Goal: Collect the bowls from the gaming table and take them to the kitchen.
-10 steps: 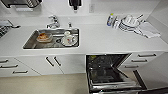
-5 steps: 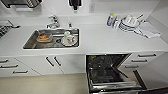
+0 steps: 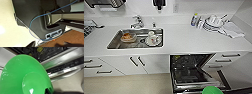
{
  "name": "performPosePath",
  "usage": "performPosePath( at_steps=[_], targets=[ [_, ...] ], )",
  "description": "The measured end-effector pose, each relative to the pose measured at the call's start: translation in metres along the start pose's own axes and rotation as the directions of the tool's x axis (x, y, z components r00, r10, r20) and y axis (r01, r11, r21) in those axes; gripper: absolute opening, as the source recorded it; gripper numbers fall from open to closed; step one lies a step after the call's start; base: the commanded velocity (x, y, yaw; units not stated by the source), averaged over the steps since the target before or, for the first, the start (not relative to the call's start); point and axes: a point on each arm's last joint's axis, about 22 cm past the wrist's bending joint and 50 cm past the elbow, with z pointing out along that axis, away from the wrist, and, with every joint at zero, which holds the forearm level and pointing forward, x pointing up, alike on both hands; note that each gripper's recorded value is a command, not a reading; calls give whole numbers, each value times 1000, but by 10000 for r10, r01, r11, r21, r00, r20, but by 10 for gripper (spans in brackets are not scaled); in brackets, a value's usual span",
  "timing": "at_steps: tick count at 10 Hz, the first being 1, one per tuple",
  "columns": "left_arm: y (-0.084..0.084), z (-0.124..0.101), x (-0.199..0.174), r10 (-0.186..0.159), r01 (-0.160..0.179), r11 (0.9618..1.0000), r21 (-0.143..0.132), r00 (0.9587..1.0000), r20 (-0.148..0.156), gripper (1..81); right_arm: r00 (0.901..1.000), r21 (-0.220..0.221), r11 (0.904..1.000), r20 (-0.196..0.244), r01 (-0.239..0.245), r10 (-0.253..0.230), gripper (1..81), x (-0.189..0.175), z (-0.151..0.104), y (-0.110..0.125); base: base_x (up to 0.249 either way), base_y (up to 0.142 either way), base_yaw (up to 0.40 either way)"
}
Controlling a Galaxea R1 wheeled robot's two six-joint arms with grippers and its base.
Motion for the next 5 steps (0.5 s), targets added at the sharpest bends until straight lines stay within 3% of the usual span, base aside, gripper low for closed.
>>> performPosePath(
  at_steps=[1,4,5],
  targets=[
    [2,5,-10,-67,67,10000,60,10000,-2,811,9999,74,9999,-146,86,-85,10,29,5,-9,0,0,0],
    [55,31,-45,-262,268,9990,-367,9995,164,811,9989,410,9990,-436,189,-171,10,109,16,-48,0,0,0],
    [55,33,-62,-324,331,9992,-215,9988,359,811,9987,436,9987,-447,263,-243,10,126,20,-57,0,0,0]
  ],
)
